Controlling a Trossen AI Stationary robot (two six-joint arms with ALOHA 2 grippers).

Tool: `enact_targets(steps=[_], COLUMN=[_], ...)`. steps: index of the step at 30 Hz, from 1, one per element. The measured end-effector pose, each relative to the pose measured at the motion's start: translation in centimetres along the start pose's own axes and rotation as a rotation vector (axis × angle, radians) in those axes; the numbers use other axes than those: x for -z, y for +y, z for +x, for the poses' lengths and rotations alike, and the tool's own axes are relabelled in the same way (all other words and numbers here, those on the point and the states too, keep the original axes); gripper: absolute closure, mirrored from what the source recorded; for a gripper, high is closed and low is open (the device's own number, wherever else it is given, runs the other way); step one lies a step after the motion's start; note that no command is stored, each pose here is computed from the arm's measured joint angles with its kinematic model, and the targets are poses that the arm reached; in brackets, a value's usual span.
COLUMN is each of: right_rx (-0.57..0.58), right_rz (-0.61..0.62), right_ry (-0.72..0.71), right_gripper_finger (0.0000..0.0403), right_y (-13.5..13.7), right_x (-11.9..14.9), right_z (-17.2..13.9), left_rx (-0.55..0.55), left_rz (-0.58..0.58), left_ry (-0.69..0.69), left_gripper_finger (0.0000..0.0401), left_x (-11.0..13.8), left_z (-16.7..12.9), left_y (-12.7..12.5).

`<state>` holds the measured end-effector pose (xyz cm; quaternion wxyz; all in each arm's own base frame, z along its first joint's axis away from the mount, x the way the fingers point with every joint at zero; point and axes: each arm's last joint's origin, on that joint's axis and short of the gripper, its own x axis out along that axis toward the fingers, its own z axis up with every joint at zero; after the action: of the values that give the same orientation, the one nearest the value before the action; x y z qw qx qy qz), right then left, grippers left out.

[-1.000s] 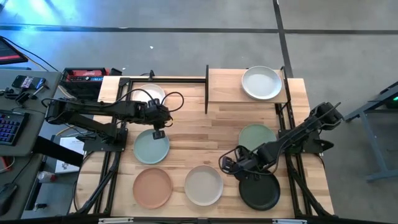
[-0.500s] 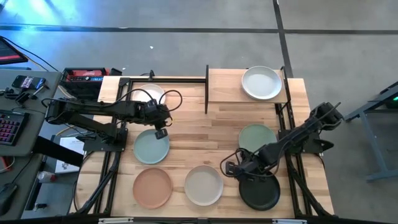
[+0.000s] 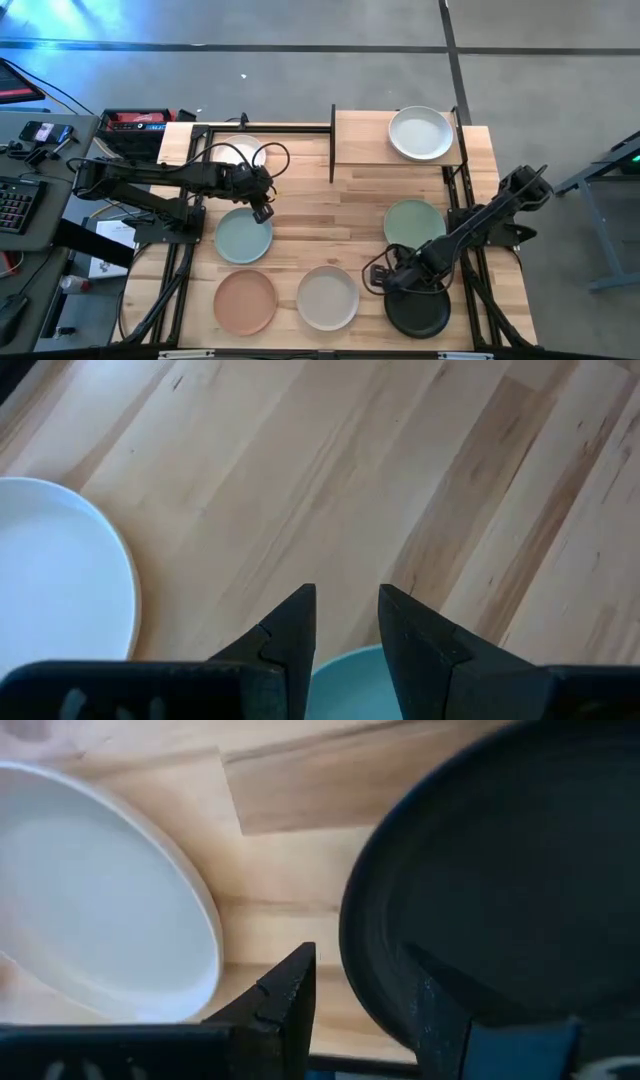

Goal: Place and stack plates onto a shelf
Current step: Stack the black plate on top of the light blue plate on the shelf

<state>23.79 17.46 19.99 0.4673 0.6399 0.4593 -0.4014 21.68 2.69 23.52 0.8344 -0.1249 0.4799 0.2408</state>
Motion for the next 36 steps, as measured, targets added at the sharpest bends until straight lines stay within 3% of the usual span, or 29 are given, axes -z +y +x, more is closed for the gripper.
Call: enact_targets(steps=[22,29,32,36], right_rx=[0.068,0.109,0.140,0.146], right_rz=[-0.003,0.000,0.001,-0.021], right_ry=[0.017,0.020,-0.005,-0.011], right_gripper_finger=[0.0281,0.0282,0.0299,0.0355], right_y=[0.7,0.7,0.7,0.9], right_x=[0.6,0.8,0.8,0.9], right_z=[5.6,5.9,5.5,5.1], left_rx=[-0.010,-0.010,-0.010,-0.010], left_rz=[0.070,0.071,0.076,0.081], left_ry=[-0.007,-0.008,-0.009,-0.009], left_gripper_finger=[0.0300,0.0300,0.0300,0.0300], left_x=[0.0,-0.1,-0.1,-0.1], left_z=[0.0,0.0,0.0,0.0], left_y=[0.0,0.0,0.0,0.0])
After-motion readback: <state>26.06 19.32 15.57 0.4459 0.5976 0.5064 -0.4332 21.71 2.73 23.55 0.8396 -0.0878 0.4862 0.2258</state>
